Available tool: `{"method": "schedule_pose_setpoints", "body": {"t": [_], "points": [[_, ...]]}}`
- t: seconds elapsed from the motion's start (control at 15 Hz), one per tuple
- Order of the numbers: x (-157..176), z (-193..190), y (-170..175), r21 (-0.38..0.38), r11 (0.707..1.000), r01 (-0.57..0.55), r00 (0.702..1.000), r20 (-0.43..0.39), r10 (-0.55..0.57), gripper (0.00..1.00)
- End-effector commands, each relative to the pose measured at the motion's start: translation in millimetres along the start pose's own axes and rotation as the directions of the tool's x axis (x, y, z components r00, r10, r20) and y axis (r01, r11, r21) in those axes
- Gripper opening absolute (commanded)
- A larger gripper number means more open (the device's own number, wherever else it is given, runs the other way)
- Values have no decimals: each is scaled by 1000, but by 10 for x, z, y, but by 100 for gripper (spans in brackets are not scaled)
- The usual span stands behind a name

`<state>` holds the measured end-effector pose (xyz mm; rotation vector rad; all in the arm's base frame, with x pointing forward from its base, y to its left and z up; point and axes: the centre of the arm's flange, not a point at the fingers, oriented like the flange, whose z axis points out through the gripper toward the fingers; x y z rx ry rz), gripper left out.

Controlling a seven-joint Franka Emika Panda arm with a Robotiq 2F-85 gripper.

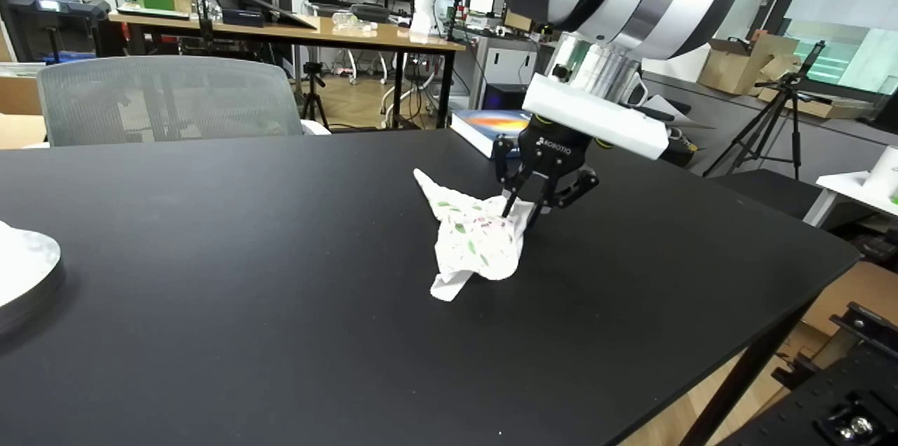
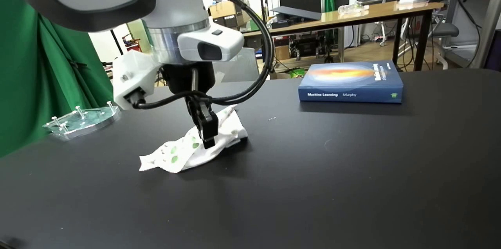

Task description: Fold the white cloth

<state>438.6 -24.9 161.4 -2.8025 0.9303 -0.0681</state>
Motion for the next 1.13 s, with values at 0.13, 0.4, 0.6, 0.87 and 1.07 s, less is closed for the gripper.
{"method": "schedule_pose_setpoints", "body": {"t": [0.13, 0.4, 0.6, 0.87, 1.07], "points": [[-79, -339, -114, -50, 997, 57, 998, 20, -56, 78], [-148, -641, -290, -124, 984, 128, 992, 29, -125, 100], [-193, -857, -418, -183, 966, 180, 984, 40, -176, 100], [-288, -1089, -512, -234, 945, 228, 974, 54, -222, 100], [-345, -1188, -546, -261, 932, 251, 968, 64, -243, 100]]}}
